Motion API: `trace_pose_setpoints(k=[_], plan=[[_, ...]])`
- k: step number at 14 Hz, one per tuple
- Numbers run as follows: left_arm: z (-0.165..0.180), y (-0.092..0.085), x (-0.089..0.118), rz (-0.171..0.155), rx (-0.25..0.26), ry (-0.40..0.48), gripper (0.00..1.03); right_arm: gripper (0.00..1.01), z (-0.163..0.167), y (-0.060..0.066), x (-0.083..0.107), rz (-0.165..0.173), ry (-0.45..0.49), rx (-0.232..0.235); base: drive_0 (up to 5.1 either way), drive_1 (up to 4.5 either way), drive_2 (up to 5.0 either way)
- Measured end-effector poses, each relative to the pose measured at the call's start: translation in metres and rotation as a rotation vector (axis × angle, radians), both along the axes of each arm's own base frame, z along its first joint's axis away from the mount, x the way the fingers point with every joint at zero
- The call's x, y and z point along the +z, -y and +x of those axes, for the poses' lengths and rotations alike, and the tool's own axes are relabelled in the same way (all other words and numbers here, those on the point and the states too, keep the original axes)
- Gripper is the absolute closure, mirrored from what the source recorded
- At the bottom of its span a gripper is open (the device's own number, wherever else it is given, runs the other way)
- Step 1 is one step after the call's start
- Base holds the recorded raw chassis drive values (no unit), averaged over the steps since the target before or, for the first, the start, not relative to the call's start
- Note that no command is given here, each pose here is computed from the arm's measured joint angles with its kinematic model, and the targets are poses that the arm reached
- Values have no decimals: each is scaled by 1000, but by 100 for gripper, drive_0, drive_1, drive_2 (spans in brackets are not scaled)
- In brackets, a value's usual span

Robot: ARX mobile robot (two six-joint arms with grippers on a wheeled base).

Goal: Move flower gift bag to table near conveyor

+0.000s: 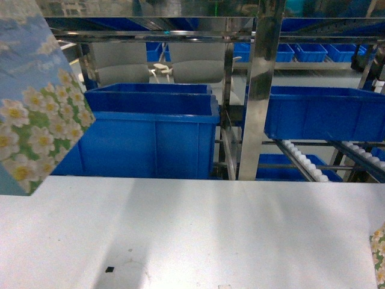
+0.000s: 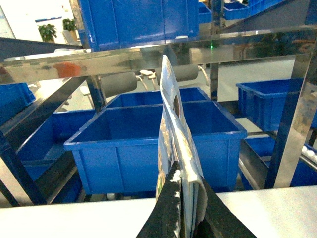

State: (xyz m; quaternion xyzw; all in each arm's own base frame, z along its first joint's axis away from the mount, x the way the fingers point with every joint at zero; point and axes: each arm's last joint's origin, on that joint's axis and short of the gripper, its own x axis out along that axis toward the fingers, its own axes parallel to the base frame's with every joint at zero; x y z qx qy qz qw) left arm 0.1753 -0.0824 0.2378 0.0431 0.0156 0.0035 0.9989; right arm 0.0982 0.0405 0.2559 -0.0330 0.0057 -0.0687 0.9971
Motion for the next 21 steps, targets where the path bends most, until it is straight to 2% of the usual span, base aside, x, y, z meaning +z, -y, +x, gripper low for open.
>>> trace_pose_setpoints(k=[1, 4, 6, 9, 11, 14, 16, 18, 21], plan=[[9, 8, -6, 16, 5, -11, 101, 3, 0, 0, 0, 0, 0, 0, 0, 0, 0], [26, 17, -24, 27, 22, -28, 101, 3, 0, 0, 0, 0, 0, 0, 0, 0, 0], [34, 21, -41, 50, 28, -71, 101, 3, 0, 0, 0, 0, 0, 0, 0, 0, 0], [38, 26, -79, 87, 63, -166, 101, 3, 0, 0, 0, 0, 0, 0, 0, 0, 0], [35, 25, -107, 97, 70, -210, 101, 3, 0, 0, 0, 0, 0, 0, 0, 0, 0], [33, 23, -130, 115, 98, -270, 101, 3, 0, 0, 0, 0, 0, 0, 0, 0, 0], [34, 25, -137, 92, 90, -274, 101, 3, 0, 0, 0, 0, 0, 0, 0, 0, 0], [34, 23, -144, 66, 111, -282, 101, 3, 0, 0, 0, 0, 0, 0, 0, 0, 0], [35, 22, -157, 50, 110, -298, 101, 3, 0, 0, 0, 0, 0, 0, 0, 0, 0]])
